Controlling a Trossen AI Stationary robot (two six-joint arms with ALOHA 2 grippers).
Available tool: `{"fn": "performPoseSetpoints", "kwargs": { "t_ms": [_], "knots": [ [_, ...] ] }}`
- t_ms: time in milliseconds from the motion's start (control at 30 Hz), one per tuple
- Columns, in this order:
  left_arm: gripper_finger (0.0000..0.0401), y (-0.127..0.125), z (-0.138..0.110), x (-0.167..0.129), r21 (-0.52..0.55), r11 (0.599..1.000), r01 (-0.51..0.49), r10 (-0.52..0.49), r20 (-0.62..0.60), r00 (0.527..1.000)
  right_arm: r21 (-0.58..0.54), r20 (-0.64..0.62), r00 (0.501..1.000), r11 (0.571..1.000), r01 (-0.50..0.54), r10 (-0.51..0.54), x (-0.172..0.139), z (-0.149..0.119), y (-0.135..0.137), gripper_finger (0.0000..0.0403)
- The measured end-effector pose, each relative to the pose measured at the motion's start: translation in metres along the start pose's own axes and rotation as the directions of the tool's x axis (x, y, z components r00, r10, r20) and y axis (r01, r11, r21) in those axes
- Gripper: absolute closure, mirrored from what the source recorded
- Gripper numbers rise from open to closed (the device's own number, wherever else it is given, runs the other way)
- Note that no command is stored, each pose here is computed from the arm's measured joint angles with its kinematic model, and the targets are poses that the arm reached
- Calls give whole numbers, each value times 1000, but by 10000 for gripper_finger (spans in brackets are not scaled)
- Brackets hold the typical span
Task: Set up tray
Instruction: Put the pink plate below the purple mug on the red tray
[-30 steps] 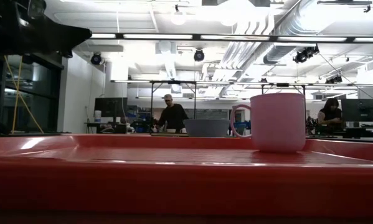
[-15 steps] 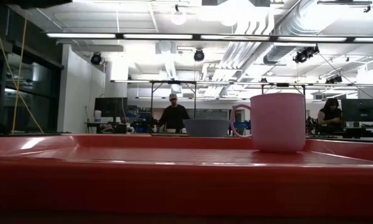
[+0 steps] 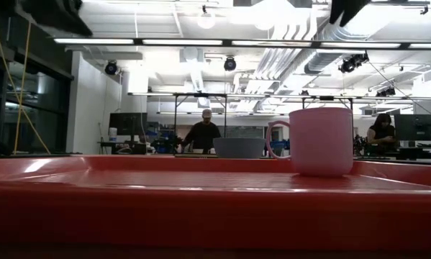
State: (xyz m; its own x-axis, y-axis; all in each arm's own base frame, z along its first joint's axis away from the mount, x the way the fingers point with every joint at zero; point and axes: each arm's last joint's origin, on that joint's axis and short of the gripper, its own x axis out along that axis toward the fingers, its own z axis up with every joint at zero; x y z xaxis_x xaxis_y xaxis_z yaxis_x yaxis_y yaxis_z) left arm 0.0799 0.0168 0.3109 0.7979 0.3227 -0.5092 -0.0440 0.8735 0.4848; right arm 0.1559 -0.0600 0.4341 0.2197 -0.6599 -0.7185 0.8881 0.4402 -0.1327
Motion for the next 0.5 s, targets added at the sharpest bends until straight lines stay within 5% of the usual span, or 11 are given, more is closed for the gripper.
{"fn": "performPoseSetpoints", "kwargs": {
  "t_ms": [200,500],
  "knots": [
    [323,-6,4,43,114,991,68,-34,-274,961,-52,8,1000,999,2,-2,3,4,-2,253],
    [323,-20,2,107,215,955,207,-47,-578,815,-114,29,1000,993,-5,8,3,6,-1,253]
  ]
}}
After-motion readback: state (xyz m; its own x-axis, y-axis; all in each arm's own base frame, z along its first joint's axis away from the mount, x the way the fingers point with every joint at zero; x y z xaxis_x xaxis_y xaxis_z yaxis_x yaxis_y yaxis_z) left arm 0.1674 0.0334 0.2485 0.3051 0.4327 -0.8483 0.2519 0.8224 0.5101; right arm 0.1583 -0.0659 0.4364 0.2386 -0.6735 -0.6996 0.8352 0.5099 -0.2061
